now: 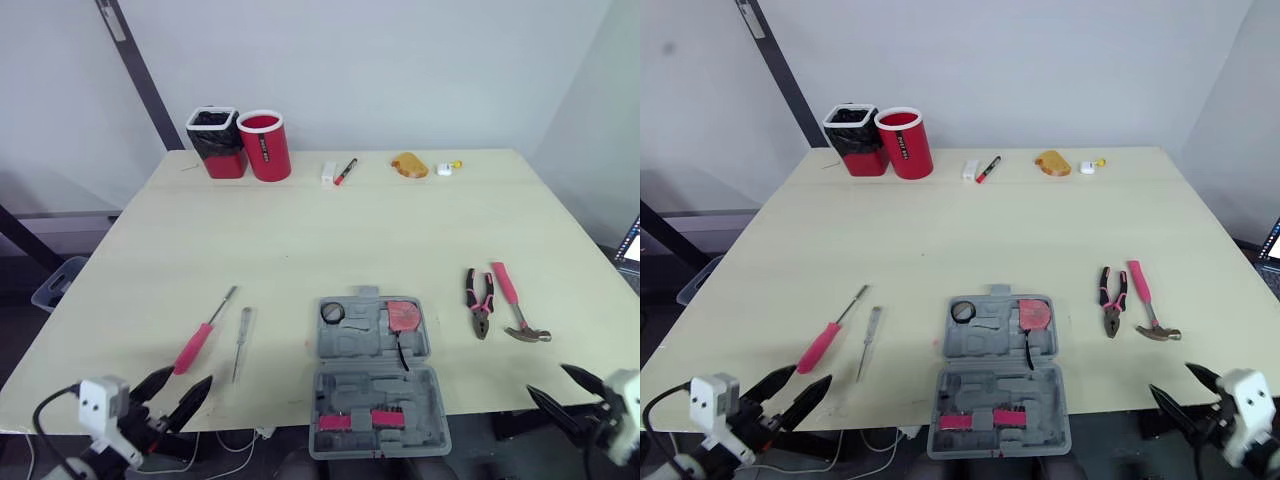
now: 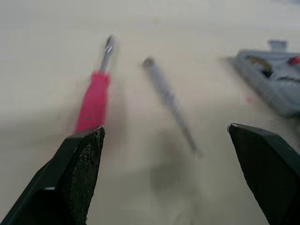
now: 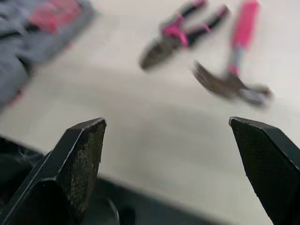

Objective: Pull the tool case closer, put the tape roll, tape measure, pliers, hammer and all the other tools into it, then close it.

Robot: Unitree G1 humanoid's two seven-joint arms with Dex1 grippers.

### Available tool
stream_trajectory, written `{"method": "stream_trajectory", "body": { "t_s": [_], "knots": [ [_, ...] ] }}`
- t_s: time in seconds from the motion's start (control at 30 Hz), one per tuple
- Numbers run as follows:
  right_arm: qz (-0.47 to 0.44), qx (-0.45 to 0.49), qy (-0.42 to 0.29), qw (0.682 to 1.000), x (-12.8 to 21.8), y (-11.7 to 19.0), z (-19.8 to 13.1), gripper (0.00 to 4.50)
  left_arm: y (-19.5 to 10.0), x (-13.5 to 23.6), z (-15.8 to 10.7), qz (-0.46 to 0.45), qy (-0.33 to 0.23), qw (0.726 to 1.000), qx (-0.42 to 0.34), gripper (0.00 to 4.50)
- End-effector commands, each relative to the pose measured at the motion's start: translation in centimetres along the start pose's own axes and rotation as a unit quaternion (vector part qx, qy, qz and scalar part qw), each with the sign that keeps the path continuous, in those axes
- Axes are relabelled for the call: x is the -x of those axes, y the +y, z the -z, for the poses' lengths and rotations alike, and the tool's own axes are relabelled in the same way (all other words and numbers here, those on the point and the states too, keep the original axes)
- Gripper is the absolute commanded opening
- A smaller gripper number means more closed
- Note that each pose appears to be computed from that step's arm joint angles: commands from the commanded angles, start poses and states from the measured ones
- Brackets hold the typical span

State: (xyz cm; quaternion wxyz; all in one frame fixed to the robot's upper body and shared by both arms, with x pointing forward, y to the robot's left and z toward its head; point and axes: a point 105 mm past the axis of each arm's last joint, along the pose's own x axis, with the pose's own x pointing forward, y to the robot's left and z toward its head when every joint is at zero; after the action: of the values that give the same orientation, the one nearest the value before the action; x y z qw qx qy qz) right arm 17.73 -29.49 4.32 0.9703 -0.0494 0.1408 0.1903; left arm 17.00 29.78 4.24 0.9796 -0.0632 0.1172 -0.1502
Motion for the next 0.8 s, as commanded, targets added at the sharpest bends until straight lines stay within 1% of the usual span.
{"method": "stream_trajectory", "body": {
  "t_s": [0.03,0.13,0.27,0.33,0.4,0.43,0.5,0.57,0.67,0.8],
  "knots": [
    [0.011,0.018,-0.033,0.999,-0.2,-0.7,-1.9,4.42,-0.4,-0.5,-1.3,0.011,-0.019,1.000,-0.014,4.50],
    [0.012,0.024,-0.040,0.999,-1.2,-0.6,-2.8,4.42,-1.3,-1.3,-2.5,0.039,-0.033,0.998,-0.022,4.50],
    [0.017,0.045,-0.049,0.998,-3.6,0.4,-4.4,4.42,-3.4,-2.5,-4.6,0.122,-0.048,0.991,-0.040,4.50],
    [0.022,0.036,-0.047,0.998,-5.2,1.2,-5.0,4.42,-4.4,-3.4,-5.9,0.168,-0.053,0.983,-0.053,4.50],
    [0.055,0.035,-0.023,0.998,-7.0,1.4,-5.3,4.42,-5.5,-4.2,-7.1,0.223,-0.053,0.971,-0.071,4.50],
    [0.054,0.028,-0.022,0.998,-7.9,1.9,-5.6,4.42,-6.1,-4.6,-7.7,0.252,-0.053,0.963,-0.083,4.50],
    [0.059,0.000,-0.012,0.998,-9.7,2.9,-6.1,4.42,-7.5,-5.3,-9.0,0.311,-0.052,0.943,-0.105,4.50],
    [0.068,-0.032,-0.016,0.997,-11.1,3.6,-6.7,4.42,-8.7,-5.6,-9.6,0.357,-0.048,0.924,-0.124,4.50],
    [0.100,-0.048,-0.005,0.994,-12.4,3.9,-7.0,4.42,-10.0,-5.9,-10.2,0.396,-0.050,0.907,-0.134,4.50],
    [0.150,-0.060,0.014,0.987,-13.7,3.8,-6.5,4.42,-12.0,-5.8,-10.9,0.448,-0.057,0.880,-0.146,4.50]
  ]
}}
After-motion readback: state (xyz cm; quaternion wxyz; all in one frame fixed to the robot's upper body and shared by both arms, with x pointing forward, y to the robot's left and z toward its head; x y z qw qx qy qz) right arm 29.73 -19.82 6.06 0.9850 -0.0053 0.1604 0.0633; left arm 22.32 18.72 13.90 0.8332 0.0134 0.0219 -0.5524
